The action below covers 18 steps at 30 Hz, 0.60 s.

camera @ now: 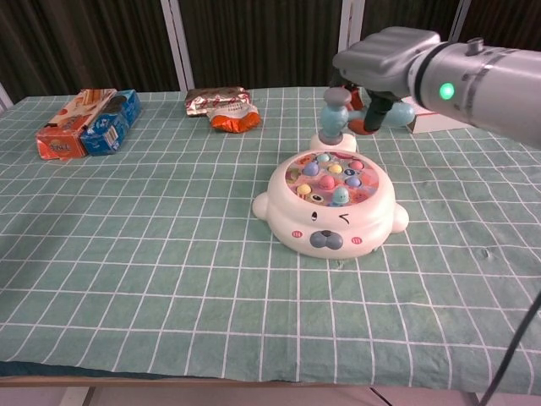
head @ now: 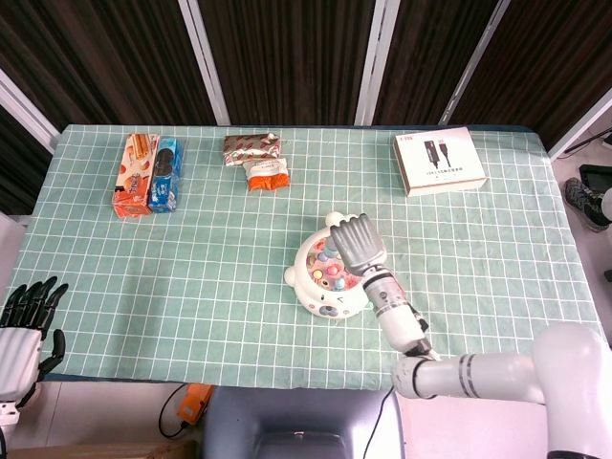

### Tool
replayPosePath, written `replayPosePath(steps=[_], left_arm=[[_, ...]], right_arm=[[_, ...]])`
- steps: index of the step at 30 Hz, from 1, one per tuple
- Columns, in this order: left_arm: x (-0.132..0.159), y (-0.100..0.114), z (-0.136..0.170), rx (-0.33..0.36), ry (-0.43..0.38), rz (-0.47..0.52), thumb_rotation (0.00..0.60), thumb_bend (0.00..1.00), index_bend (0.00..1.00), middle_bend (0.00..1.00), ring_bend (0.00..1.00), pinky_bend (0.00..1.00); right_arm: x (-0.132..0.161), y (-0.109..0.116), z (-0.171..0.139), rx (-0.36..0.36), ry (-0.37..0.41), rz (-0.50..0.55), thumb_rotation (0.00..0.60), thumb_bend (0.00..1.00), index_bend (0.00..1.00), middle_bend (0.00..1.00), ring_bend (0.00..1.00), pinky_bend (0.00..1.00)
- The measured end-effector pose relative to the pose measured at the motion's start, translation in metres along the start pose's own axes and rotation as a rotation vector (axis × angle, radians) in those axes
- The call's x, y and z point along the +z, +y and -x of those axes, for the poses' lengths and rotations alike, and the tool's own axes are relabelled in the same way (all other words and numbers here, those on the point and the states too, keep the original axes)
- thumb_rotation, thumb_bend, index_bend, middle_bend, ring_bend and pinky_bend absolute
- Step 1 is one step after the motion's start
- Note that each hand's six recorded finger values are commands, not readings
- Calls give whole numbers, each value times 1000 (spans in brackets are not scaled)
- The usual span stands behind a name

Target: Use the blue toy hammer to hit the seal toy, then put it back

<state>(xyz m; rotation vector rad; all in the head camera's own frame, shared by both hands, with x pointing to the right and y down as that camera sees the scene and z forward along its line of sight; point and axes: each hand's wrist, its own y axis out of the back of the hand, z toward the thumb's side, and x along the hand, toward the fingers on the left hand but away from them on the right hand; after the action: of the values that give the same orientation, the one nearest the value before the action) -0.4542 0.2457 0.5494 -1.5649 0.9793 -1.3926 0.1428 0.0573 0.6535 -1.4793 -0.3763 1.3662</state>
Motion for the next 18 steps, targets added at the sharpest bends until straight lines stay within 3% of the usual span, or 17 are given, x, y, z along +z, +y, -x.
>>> replayPosePath(steps=[5, 9, 18], left_arm=[[4, -1, 0, 3, -13, -5, 600, 674, 32, 7, 0, 17], [5, -3, 0, -2, -17, -9, 600, 674, 31, 6, 0, 17], [5, -4, -1, -6, -15, -8, 600, 673, 32, 6, 0, 17]], right_arm=[[-43, -19, -46, -64, 7, 52, 600, 643, 884, 611, 599, 655], [-81, -57, -86, -63, -12, 133, 600, 642, 884, 611, 599, 655], [-149, -137, -111, -16, -88, 198, 600, 641, 884, 611, 599, 654]])
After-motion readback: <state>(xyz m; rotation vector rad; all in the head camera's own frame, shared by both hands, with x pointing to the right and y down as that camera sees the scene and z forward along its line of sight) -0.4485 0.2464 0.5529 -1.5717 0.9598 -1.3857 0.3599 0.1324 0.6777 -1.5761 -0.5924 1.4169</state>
